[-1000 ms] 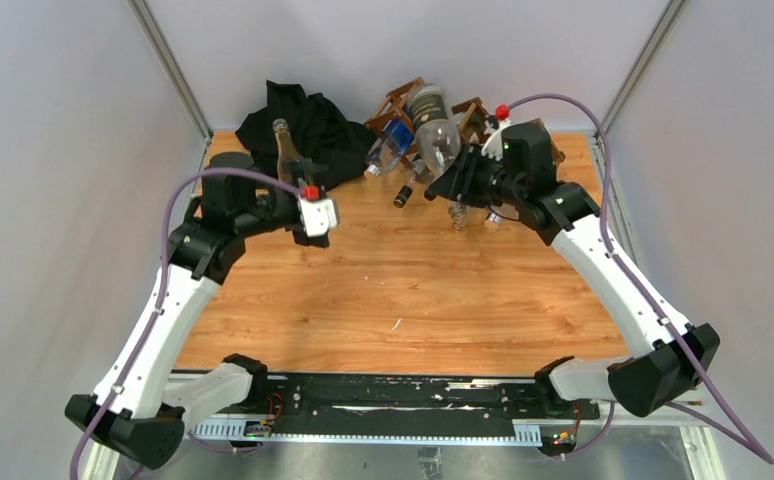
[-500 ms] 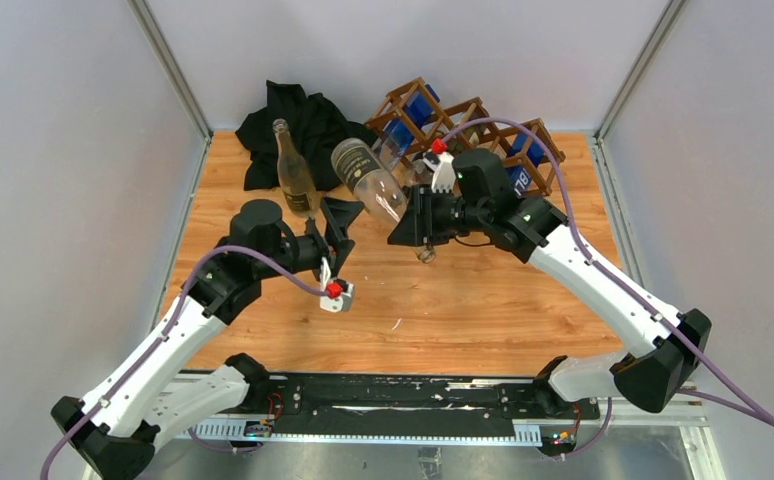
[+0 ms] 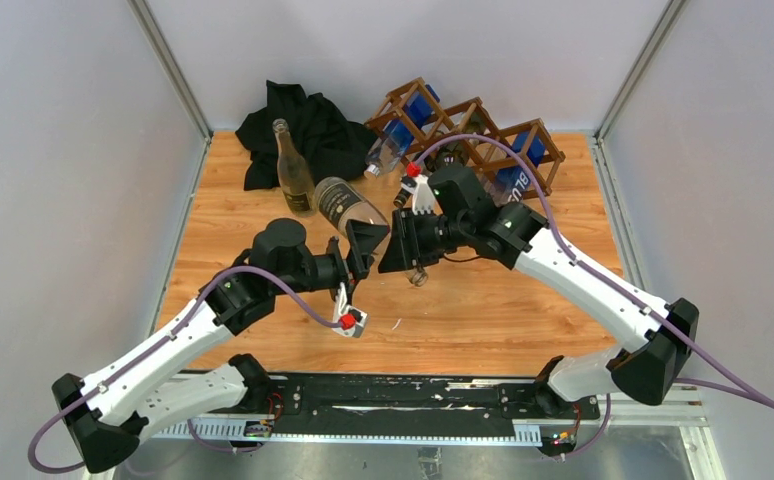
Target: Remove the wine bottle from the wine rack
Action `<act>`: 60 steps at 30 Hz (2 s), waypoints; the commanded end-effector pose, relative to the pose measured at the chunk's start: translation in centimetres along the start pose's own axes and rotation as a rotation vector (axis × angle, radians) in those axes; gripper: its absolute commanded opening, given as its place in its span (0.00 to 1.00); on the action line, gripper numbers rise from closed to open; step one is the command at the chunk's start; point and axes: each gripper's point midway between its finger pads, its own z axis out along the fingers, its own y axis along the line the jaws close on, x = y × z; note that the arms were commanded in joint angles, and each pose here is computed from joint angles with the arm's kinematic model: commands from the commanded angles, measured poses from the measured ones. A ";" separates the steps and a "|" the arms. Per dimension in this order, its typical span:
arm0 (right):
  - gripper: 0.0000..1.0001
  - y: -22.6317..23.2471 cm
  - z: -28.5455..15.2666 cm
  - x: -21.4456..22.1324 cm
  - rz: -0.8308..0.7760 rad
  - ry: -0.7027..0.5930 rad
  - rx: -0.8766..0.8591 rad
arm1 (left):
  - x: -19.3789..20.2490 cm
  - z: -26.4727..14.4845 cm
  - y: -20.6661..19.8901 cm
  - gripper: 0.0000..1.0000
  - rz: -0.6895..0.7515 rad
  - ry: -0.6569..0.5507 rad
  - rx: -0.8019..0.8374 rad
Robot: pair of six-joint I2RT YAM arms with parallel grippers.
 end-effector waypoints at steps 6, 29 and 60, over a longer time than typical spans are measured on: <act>0.00 7.0 -1.7 -3.8 -0.176 -0.151 -0.234 | -2.3 1.2 -2.7 0.93 -0.191 -0.014 0.043; 0.12 8.6 1.4 -2.2 -0.140 -0.039 -0.348 | -1.7 0.3 -3.9 0.00 -0.361 0.053 -0.015; 0.56 4.5 0.7 1.2 -0.054 0.000 -0.247 | 0.5 -1.4 -5.1 0.00 -0.389 0.200 -0.081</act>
